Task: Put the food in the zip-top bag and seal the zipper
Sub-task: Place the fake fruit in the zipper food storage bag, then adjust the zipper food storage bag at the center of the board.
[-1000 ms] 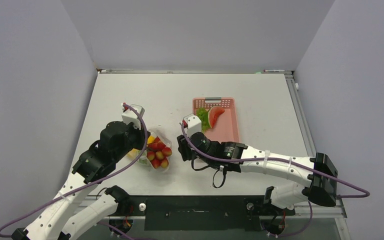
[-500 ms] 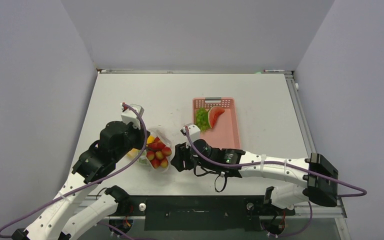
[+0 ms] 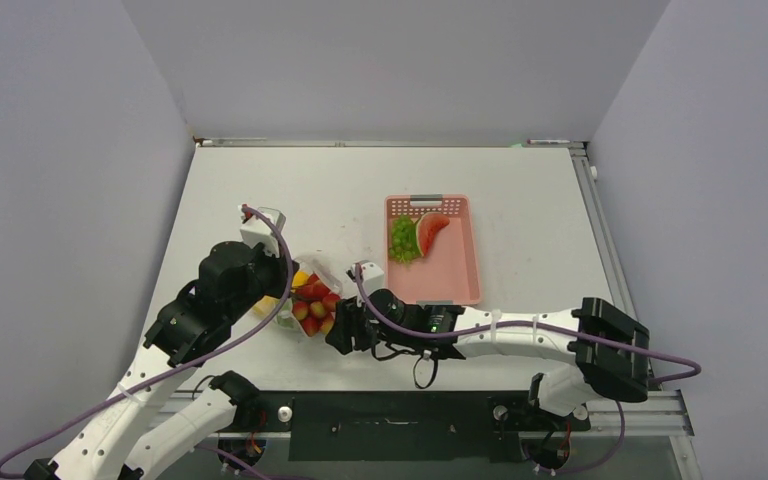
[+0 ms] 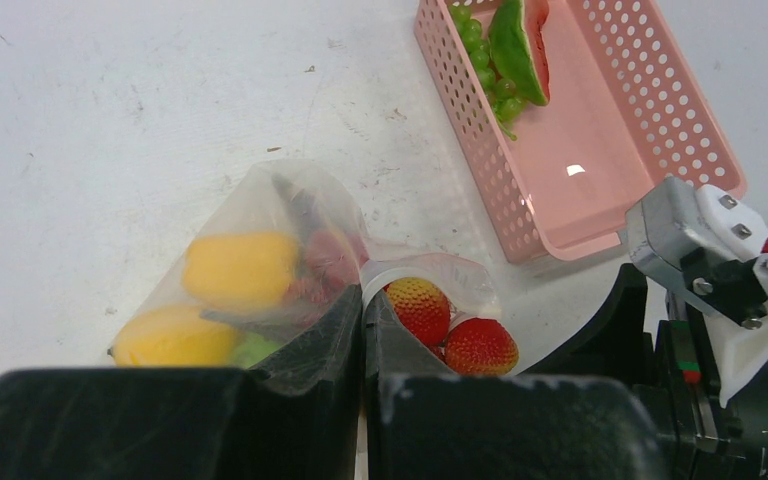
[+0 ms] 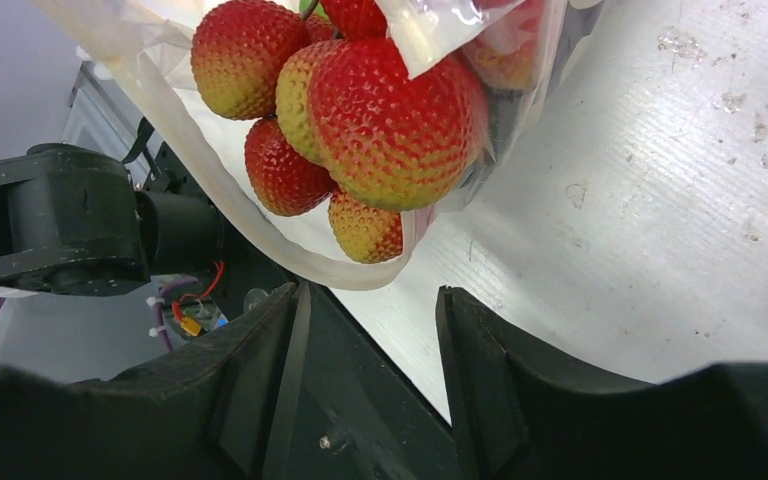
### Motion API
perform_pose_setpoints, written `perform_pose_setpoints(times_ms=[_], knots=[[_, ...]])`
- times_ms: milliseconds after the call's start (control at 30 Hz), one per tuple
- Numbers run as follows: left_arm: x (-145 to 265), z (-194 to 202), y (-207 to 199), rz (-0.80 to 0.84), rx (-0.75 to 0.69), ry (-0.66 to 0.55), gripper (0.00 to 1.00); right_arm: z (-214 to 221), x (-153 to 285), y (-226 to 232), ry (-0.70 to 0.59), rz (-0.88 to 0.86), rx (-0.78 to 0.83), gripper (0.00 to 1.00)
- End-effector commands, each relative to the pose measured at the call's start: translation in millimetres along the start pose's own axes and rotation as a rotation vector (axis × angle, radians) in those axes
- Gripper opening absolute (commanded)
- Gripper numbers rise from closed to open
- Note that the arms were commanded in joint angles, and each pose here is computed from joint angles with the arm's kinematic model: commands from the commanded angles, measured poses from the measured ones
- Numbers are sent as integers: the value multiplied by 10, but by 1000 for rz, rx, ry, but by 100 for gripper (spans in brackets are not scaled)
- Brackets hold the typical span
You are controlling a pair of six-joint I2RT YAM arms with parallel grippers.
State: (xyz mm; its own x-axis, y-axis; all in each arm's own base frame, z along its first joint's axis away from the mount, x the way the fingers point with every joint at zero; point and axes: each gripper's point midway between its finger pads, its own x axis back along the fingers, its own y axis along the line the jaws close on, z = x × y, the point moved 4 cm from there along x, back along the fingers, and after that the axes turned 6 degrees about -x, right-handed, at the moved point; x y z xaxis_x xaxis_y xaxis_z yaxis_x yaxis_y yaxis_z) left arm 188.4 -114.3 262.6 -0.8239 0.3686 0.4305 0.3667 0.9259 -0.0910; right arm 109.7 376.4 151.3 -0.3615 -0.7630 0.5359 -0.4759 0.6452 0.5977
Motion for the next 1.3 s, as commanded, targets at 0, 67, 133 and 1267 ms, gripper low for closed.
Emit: perform_pose_setpoints(times_ms=[0, 67, 133, 1267], knots=[[12, -230, -33, 21, 26, -99, 0, -15, -72, 105, -26, -51, -37, 50], [12, -232, -32, 21, 27, -100, 0, 8, -109, 80, -24, -40, -39, 50], [12, -233, -29, 19, 27, -100, 0, 32, -146, 47, -26, -25, -45, 49], [25, -219, -46, 38, 23, -99, 0, -314, -536, -39, -257, 50, -243, 5]])
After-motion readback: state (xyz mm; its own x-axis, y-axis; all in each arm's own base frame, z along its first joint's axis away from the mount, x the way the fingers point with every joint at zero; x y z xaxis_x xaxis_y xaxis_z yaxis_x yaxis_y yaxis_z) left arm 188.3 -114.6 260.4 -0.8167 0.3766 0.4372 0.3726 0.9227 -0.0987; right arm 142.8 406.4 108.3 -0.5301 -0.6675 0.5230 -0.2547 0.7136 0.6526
